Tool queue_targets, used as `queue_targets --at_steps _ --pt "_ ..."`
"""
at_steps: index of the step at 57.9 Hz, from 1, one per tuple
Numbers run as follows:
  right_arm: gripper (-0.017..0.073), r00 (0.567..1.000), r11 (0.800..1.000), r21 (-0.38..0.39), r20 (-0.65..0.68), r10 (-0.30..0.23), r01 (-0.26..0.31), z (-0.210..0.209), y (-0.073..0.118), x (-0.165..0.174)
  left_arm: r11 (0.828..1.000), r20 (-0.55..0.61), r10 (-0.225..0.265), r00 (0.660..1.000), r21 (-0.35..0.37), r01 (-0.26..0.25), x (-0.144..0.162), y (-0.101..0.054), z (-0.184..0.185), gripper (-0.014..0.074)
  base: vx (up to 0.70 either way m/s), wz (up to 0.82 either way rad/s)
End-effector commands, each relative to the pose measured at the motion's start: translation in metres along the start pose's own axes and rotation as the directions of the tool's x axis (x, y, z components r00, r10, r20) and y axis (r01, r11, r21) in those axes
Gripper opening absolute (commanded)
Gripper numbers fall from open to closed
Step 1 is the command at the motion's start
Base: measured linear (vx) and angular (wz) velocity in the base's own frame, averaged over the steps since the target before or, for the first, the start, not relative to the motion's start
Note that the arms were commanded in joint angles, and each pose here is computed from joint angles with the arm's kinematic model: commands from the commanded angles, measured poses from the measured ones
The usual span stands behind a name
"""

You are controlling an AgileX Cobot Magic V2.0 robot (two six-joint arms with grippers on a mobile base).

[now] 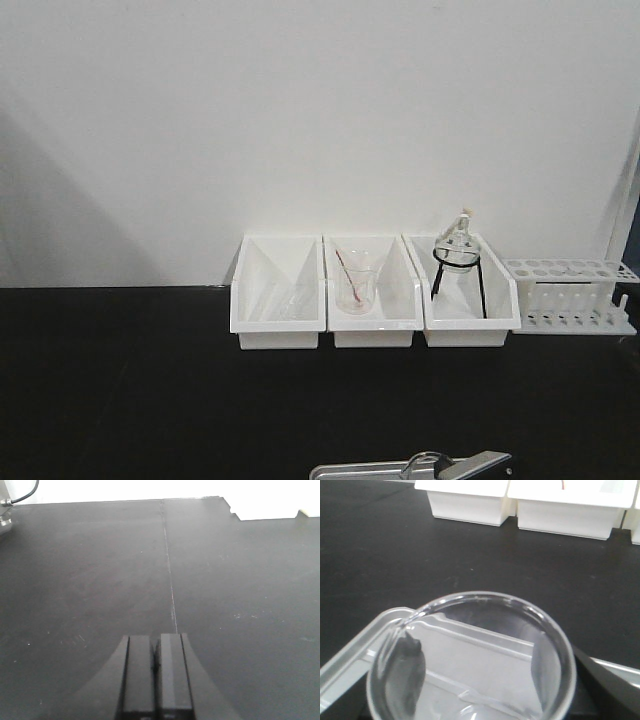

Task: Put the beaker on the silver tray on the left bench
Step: 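Lower the held beaker with the right gripper over the silver tray, then open the right gripper to release the beaker onto the silver tray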

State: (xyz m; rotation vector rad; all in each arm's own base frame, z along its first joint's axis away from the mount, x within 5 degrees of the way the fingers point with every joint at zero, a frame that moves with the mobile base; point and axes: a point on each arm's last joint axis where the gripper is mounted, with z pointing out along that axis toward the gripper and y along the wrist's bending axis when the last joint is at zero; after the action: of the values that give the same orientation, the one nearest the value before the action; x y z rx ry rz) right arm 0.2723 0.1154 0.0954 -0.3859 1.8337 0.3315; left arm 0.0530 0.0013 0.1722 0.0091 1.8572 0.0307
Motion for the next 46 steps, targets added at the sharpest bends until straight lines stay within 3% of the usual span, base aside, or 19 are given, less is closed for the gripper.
queue_targets --at_steps 1,8,26,35,46 --pt "0.0005 0.984 0.999 0.043 0.180 -0.004 -0.004 0.001 -0.005 -0.023 1.000 0.066 -0.002 0.998 0.007 0.001 0.001 -0.001 0.002 0.0001 0.00 0.00" --pt "0.0020 0.989 0.997 0.076 0.148 0.011 -0.023 0.003 -0.009 -0.012 1.000 0.066 -0.002 0.998 0.007 0.001 0.001 -0.001 0.002 0.0001 0.00 0.00" --pt "0.0094 0.990 0.997 0.076 0.139 0.011 -0.022 0.005 -0.009 -0.004 1.000 0.066 -0.002 0.998 0.007 0.001 0.001 -0.001 0.002 0.0001 0.00 0.00" --pt "0.0223 0.990 0.997 0.076 0.137 0.011 -0.022 0.005 -0.009 -0.003 1.000 0.066 -0.002 0.998 0.007 0.001 0.001 -0.001 0.002 0.0001 0.00 0.00" --pt "0.0470 0.990 0.997 0.077 0.139 0.011 -0.022 0.005 -0.009 -0.004 1.000 0.066 -0.002 0.998 0.007 0.001 0.001 -0.001 0.002 0.0001 0.00 0.00"
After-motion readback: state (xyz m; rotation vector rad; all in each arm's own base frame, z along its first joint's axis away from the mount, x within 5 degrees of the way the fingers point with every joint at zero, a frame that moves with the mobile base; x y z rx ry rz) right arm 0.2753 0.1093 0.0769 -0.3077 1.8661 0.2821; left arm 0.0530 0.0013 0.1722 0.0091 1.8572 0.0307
